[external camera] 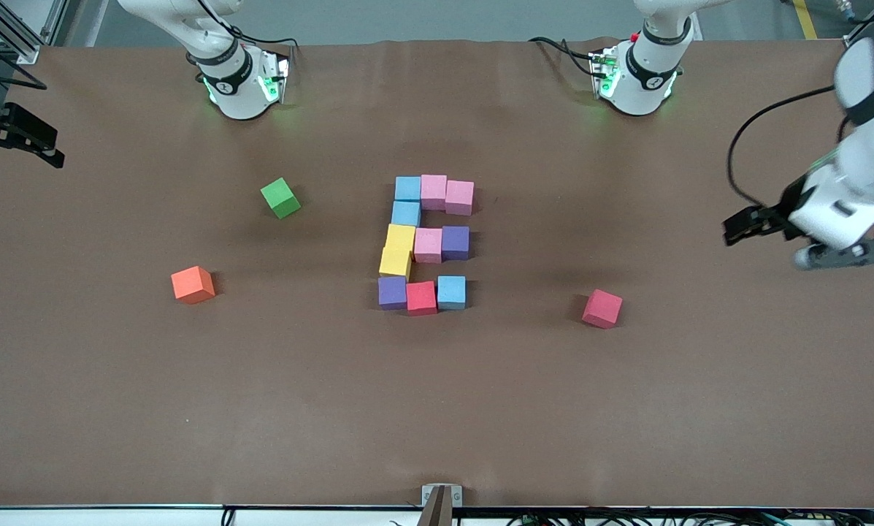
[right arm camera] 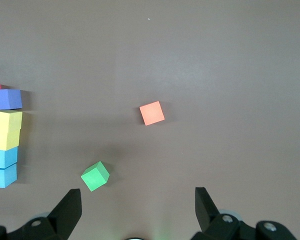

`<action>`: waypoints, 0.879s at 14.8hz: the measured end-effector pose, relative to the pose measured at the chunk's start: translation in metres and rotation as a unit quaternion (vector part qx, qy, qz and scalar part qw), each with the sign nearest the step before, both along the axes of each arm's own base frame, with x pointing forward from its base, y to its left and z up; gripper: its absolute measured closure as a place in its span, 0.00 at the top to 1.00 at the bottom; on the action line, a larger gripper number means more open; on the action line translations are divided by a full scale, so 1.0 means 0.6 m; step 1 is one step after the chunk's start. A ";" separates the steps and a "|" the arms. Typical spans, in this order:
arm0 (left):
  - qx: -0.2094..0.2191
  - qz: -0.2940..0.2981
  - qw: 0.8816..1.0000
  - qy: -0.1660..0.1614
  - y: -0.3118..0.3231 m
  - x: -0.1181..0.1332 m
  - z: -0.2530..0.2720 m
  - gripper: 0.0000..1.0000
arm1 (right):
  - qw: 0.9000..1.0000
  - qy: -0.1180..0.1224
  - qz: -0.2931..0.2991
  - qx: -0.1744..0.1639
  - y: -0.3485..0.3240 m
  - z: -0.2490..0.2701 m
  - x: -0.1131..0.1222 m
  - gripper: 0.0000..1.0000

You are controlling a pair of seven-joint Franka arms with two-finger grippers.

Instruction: Arrange 11 blocks into digit 3

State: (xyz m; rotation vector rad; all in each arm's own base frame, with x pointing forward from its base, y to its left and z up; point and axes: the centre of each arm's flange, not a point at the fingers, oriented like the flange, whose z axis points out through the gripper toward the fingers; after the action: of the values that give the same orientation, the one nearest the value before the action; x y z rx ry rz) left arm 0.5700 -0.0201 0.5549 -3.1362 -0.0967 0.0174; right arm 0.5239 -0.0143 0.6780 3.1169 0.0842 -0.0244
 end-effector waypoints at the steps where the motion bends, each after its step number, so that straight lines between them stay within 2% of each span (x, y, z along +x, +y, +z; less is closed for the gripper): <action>1: -0.004 -0.005 1.000 -0.005 0.021 -0.013 0.024 1.00 | 1.000 0.000 0.000 0.000 0.000 0.000 0.000 1.00; 6: -0.004 -0.023 0.999 -0.029 0.084 -0.060 0.099 1.00 | 1.000 0.000 0.001 0.003 0.003 0.000 0.000 1.00; 13: -0.010 -0.032 0.998 -0.053 0.091 -0.069 0.151 1.00 | 1.000 0.000 0.008 0.003 0.013 0.000 0.000 1.00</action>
State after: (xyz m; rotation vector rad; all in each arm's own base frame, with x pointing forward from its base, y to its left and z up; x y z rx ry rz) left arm 0.5288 0.0346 0.6453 -3.1575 0.0042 -0.1482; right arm 0.5239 -0.0064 0.6782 3.1225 0.1096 -0.0237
